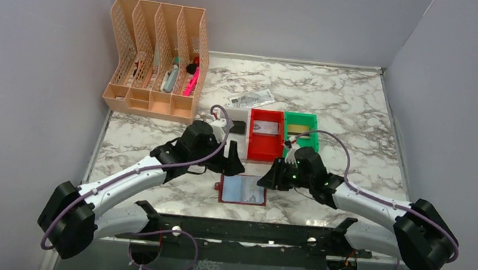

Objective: Take the credit cards out of the card holder

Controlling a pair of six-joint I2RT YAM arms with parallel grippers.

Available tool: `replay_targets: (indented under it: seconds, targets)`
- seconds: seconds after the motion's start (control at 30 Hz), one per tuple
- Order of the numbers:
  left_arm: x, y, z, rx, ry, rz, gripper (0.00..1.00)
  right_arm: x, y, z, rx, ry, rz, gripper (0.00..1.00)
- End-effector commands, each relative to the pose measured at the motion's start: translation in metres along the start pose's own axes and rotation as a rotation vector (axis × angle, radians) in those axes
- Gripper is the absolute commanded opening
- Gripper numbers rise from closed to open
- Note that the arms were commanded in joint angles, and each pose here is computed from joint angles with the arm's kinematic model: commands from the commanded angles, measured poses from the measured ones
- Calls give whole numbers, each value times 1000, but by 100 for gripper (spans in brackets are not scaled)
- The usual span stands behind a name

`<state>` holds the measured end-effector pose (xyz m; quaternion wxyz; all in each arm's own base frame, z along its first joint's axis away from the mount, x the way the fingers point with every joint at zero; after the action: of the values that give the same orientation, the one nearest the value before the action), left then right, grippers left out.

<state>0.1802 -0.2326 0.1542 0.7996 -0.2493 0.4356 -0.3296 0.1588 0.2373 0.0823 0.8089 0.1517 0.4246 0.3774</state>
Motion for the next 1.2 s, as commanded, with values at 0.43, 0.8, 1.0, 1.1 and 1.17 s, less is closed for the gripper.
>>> replay_targets:
  seconds: [0.43,0.8,1.0,1.1,1.17]
  targets:
    - [34,-12,-55,-51,137,-29,61,25,-5,-16,130,71,34,27]
    - [55,0,-70,-60,205,23,59,27,-29,-35,174,111,-90,23]
    - [66,10,-72,-72,200,62,56,21,-28,-34,176,98,-100,23]
    - [70,15,-75,-81,199,84,53,18,-26,-28,164,80,-106,23]
    - [71,20,-77,-75,202,101,52,16,-26,-27,158,75,-114,23]
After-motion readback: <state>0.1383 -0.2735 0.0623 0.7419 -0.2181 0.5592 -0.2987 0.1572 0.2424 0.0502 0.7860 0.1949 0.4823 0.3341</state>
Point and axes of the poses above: each gripper's point midway between its finger pads, its own x axis out along the fingers, its own y axis along the line the jaws close on, z = x × y, the point moved 3 cm from there along -x, back along the fingers, and after that the axes turned 12 degrees about -x, right-handed, at the moved point
